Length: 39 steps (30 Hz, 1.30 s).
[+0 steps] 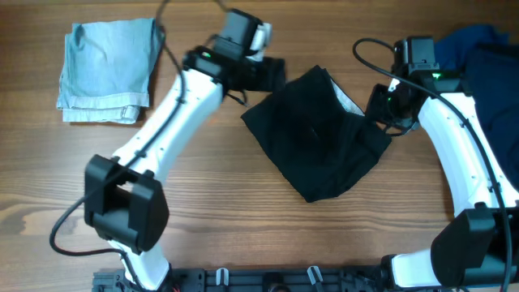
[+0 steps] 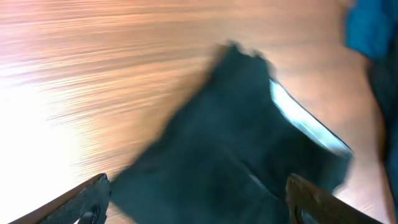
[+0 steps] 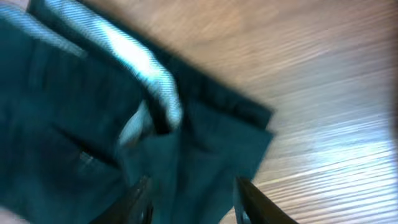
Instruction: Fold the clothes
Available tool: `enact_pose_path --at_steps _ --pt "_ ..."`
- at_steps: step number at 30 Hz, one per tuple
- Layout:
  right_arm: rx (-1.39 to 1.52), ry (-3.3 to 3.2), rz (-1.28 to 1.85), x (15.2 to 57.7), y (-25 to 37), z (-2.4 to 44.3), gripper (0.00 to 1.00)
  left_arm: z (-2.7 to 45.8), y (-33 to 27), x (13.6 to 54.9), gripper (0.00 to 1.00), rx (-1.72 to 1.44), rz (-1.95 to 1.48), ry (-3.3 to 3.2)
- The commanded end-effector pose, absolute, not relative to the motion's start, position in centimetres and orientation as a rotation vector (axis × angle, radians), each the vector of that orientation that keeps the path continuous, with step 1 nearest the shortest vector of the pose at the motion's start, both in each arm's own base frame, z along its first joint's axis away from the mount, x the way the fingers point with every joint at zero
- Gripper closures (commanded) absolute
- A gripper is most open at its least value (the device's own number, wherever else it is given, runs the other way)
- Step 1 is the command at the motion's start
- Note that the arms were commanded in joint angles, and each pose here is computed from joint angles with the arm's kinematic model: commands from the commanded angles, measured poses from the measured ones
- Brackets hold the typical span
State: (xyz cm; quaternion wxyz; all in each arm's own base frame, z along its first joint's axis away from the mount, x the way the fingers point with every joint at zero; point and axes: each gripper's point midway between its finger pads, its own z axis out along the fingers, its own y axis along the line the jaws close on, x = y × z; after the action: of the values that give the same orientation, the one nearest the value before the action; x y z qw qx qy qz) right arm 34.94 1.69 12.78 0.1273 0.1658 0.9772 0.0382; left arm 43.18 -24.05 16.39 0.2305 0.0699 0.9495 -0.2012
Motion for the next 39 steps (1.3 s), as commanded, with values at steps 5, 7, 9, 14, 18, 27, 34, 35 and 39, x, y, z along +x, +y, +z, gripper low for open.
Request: enact_pose_path --at_steps 5,7,9,14,18,27,34,35,39 --pt "0.618 2.890 0.352 33.5 5.1 9.3 0.58 15.7 -18.9 45.0 0.11 -0.043 -0.481 2.643" --pt "0.589 2.884 0.356 33.6 5.6 8.6 0.57 15.6 -18.9 45.0 0.11 -0.043 -0.480 2.646" --pt "0.639 2.879 0.337 33.4 5.7 7.9 0.53 15.6 -19.0 44.9 0.11 -0.041 -0.480 2.647" --pt "0.737 2.849 0.265 33.0 5.1 6.1 0.50 15.4 -19.1 44.7 0.11 -0.037 -0.479 2.658" --pt "0.736 2.838 0.276 32.9 5.3 5.2 0.51 15.2 -19.1 44.3 0.11 -0.036 -0.473 2.676" --pt "0.746 2.774 0.300 33.4 5.3 3.4 0.69 15.1 -19.1 44.2 0.11 -0.036 -0.471 2.682" --pt "0.740 2.762 0.220 33.7 4.2 5.3 0.96 14.9 -18.9 43.8 0.11 -0.029 -0.460 2.701" --pt "0.722 2.762 0.210 33.7 4.1 6.0 0.96 14.9 -18.9 43.8 0.11 -0.030 -0.460 2.703" --pt "0.711 2.750 0.139 33.1 3.1 7.3 0.96 14.8 -18.9 43.7 0.11 -0.031 -0.459 2.705"
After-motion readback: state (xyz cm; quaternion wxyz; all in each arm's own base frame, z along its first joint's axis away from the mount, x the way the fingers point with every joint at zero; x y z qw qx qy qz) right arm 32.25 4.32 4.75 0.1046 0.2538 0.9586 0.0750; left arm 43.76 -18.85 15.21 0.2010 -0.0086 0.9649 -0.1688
